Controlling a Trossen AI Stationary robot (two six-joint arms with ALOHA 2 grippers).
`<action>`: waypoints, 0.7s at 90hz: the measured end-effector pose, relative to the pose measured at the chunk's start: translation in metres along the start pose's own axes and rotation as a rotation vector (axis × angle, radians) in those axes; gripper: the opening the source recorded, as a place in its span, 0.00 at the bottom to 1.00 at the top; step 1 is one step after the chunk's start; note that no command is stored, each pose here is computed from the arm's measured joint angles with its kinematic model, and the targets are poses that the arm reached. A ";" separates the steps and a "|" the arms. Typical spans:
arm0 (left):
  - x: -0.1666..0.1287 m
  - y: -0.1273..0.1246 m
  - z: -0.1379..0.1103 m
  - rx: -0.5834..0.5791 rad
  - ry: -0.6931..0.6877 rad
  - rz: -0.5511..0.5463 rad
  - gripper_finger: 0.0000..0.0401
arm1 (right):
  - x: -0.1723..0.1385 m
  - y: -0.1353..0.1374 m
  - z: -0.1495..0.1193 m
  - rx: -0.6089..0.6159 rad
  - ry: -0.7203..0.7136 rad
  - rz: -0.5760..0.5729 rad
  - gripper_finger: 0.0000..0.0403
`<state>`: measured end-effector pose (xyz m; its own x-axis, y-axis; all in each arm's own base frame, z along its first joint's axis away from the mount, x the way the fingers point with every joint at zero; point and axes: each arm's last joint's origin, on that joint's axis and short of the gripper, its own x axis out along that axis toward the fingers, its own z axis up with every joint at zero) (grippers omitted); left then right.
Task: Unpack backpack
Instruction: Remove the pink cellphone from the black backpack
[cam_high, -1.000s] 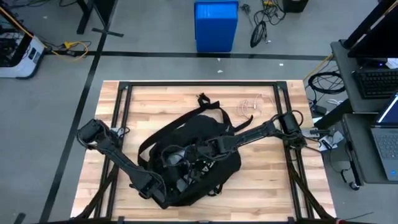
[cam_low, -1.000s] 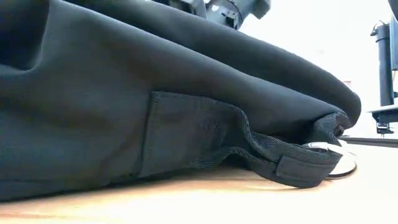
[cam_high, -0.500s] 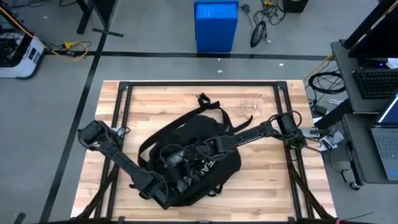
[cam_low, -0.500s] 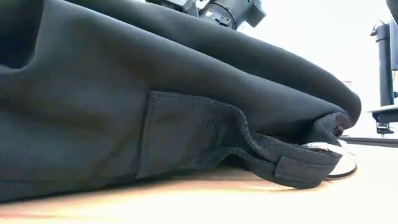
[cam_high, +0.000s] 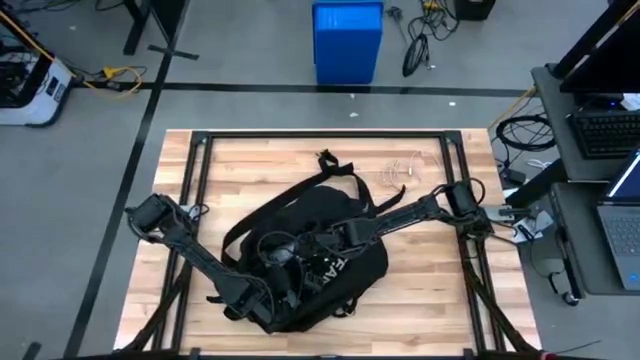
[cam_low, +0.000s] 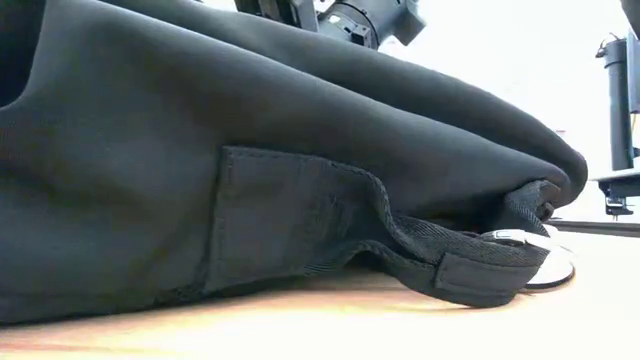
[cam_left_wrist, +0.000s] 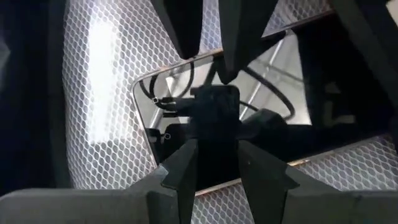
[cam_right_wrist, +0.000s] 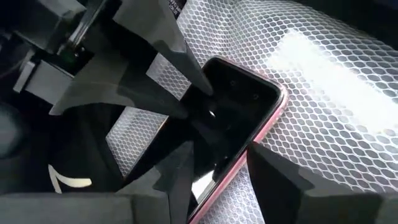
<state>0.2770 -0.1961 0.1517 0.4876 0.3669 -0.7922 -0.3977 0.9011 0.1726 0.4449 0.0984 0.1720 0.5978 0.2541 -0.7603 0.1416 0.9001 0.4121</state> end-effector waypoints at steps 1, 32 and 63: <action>0.000 0.000 0.000 0.000 -0.001 0.001 0.26 | 0.000 0.000 0.000 0.003 0.001 0.000 0.33; 0.000 0.003 0.002 0.009 -0.038 0.037 0.26 | -0.002 0.005 -0.003 -0.049 0.066 0.095 0.33; -0.029 0.005 0.010 0.006 -0.067 0.001 0.26 | -0.003 -0.003 -0.005 -0.015 0.055 -0.036 0.33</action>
<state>0.2683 -0.2003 0.1816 0.5381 0.3819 -0.7514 -0.3936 0.9022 0.1767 0.4393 0.0965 0.1705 0.5480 0.2401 -0.8013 0.1499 0.9142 0.3765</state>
